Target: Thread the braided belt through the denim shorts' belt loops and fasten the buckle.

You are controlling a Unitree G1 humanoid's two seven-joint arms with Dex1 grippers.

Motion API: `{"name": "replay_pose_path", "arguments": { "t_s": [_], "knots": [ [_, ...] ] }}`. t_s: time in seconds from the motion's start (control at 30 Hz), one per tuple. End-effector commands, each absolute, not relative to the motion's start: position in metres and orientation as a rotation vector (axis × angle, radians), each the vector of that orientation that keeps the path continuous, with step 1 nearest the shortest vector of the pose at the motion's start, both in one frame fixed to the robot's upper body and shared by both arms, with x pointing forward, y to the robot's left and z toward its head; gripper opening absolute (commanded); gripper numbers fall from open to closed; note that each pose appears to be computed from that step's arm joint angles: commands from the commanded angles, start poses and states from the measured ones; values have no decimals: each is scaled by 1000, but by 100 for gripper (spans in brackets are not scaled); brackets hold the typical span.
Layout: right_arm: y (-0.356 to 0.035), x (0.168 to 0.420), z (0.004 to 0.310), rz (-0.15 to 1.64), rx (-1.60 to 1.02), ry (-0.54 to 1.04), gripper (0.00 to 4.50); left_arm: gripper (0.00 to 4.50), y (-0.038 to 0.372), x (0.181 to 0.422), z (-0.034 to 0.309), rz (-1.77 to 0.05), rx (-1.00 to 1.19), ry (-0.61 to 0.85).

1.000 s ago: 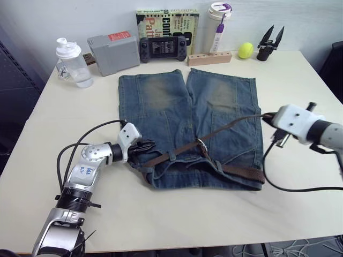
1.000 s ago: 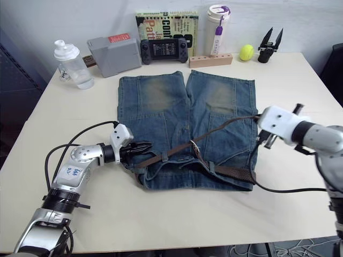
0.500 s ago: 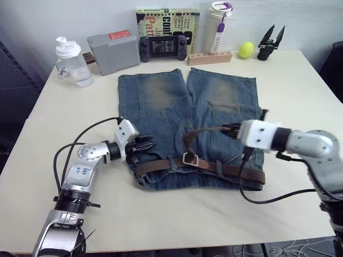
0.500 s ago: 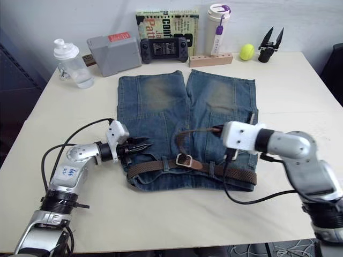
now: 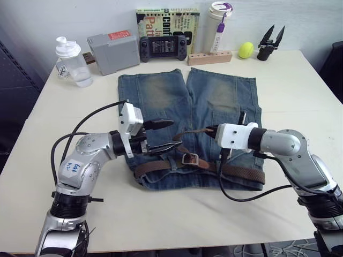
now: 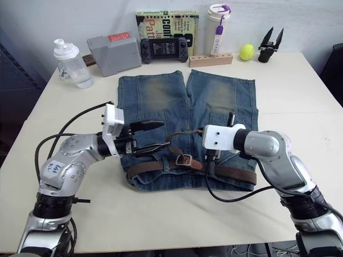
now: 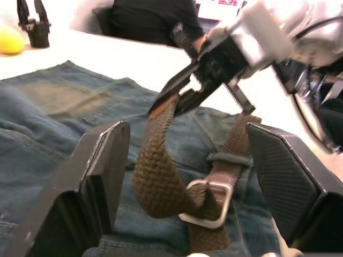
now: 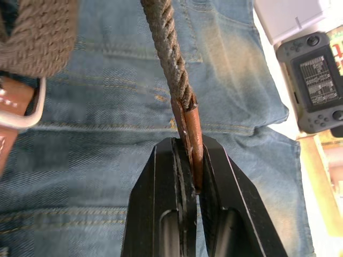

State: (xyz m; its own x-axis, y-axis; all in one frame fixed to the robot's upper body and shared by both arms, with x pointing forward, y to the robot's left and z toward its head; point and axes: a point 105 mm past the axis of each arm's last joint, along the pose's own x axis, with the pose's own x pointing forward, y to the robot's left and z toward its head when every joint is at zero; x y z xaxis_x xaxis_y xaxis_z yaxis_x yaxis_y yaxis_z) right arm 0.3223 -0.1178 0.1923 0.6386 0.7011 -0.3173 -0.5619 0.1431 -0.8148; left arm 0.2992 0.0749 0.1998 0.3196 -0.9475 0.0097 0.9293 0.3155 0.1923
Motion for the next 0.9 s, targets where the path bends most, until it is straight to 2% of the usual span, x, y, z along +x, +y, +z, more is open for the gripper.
{"name": "replay_pose_path", "arguments": {
  "t_s": [0.03, 0.13, 0.17, 0.2, 0.23, 0.27, 0.47, 0.7, 0.77, 0.8, 0.9],
  "knots": [
    [-107, 315, 204, 937, -1099, -222, 0, 378, 67, 311, 201, -1192, 248, -172],
    [-105, 313, 204, 945, -1093, -226, 0, 378, 66, 317, 196, -1175, 274, -168],
    [-105, 313, 205, 947, -1091, -228, 0, 354, 66, 320, 194, -1166, 277, -166],
    [-104, 312, 205, 948, -1089, -230, 0, 324, 66, 322, 192, -1159, 276, -166],
    [-104, 312, 205, 949, -1087, -230, 0, 273, 67, 323, 191, -1155, 277, -167],
    [-104, 312, 205, 949, -1086, -231, 0, 258, 67, 324, 190, -1153, 278, -169],
    [-105, 312, 206, 947, -1077, -222, 0, 4, 64, 321, 189, -1163, 278, -178],
    [-109, 316, 207, 911, -1008, -181, 0, 4, 60, 317, 187, -1169, 255, -187],
    [-113, 320, 211, 871, -939, -166, 89, 0, 60, 317, 187, -1163, 252, -188],
    [-115, 320, 211, 863, -913, -151, 111, 0, 60, 317, 187, -1162, 252, -189],
    [-130, 329, 214, 771, -855, -103, 243, 0, 60, 317, 188, -1157, 244, -197]
  ]
}}
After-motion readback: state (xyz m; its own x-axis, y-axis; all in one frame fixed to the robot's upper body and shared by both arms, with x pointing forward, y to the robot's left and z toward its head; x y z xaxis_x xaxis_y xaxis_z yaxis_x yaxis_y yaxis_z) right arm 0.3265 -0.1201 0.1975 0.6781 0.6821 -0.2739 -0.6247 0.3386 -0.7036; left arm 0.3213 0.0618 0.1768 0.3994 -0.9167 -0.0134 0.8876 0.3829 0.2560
